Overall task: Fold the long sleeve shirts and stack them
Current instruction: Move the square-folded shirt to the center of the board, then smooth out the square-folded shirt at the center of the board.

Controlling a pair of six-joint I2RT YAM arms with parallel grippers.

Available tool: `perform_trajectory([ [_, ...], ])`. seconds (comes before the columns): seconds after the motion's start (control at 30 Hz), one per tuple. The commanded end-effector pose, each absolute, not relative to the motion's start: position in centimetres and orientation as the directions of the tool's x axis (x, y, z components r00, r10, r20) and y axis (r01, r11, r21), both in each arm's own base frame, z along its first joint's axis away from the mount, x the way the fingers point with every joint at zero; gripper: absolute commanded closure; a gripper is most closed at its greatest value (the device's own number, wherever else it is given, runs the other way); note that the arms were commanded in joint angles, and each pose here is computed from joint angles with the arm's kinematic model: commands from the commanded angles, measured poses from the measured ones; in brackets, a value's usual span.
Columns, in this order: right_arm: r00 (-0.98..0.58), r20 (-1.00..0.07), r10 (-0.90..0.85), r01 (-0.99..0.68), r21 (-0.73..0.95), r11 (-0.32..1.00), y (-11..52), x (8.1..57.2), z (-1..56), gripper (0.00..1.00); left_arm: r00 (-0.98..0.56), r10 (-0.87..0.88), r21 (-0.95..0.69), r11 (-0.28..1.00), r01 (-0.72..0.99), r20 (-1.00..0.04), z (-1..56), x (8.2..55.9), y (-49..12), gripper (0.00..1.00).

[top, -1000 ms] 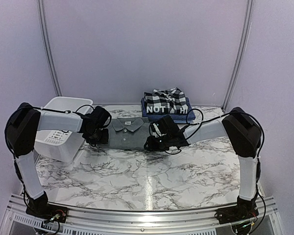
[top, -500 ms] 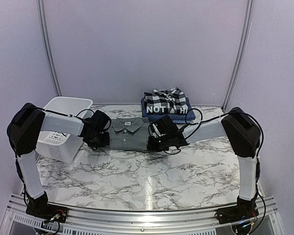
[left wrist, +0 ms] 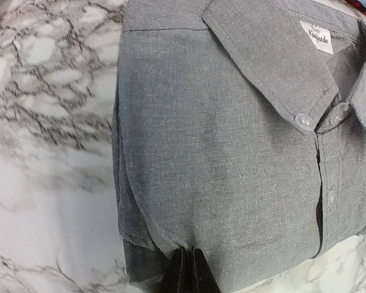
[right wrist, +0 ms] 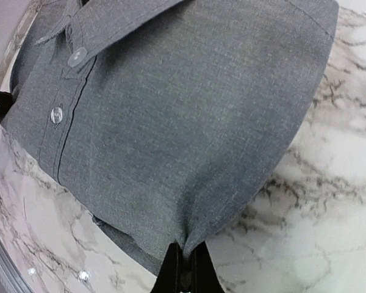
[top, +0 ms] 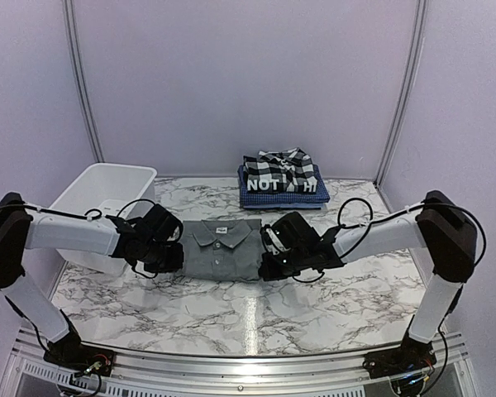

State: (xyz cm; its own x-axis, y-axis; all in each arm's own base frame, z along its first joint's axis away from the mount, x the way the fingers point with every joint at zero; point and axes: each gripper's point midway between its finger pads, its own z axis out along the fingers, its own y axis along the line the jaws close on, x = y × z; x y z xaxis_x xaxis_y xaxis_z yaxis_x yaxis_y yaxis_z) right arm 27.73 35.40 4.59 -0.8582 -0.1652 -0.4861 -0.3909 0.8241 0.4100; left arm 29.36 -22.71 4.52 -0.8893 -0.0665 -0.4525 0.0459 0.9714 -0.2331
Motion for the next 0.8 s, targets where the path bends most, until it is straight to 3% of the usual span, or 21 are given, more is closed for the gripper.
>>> perform_trajectory([
  [0.0, -0.88, -0.443, -0.172, -0.377, 0.43, 0.82, 34.5, 23.3, 4.7, 1.0, -0.916, -0.097, -0.254, 0.967, 0.005, -0.388, 3.8, 24.6, -22.8, 0.94],
  [0.17, -0.899, -0.4, -0.179, -0.36, 0.443, 0.821, 33.5, 19.4, 4.5, 0.98, -0.916, -0.118, -0.271, 0.963, -0.01, -0.385, 3.9, 21.3, -22.5, 0.9],
  [0.37, -0.869, -0.463, -0.175, -0.363, 0.354, 0.862, 31.9, 20.4, 7.1, 0.71, -0.896, -0.117, -0.232, 0.973, -0.016, -0.429, 5.8, 21.1, -20.9, 0.73],
  [0.43, -0.847, -0.503, -0.176, -0.37, 0.319, 0.872, 31.8, 21.4, 8.9, 0.67, -0.886, -0.107, -0.221, 0.975, -0.005, -0.452, 7.1, 21.6, -20.8, 0.65],
  [0.6, -0.802, -0.574, -0.167, -0.398, 0.304, 0.866, 33.2, 24.1, 11.6, 0.66, -0.868, -0.085, -0.219, 0.975, 0.028, -0.489, 9.4, 22.9, -21.3, 0.59],
  [0.77, -0.77, -0.618, -0.159, -0.433, 0.322, 0.842, 36.4, 27.5, 12.3, 0.75, -0.867, -0.049, -0.209, 0.976, 0.064, -0.495, 10.0, 24.2, -22.6, 0.58],
])
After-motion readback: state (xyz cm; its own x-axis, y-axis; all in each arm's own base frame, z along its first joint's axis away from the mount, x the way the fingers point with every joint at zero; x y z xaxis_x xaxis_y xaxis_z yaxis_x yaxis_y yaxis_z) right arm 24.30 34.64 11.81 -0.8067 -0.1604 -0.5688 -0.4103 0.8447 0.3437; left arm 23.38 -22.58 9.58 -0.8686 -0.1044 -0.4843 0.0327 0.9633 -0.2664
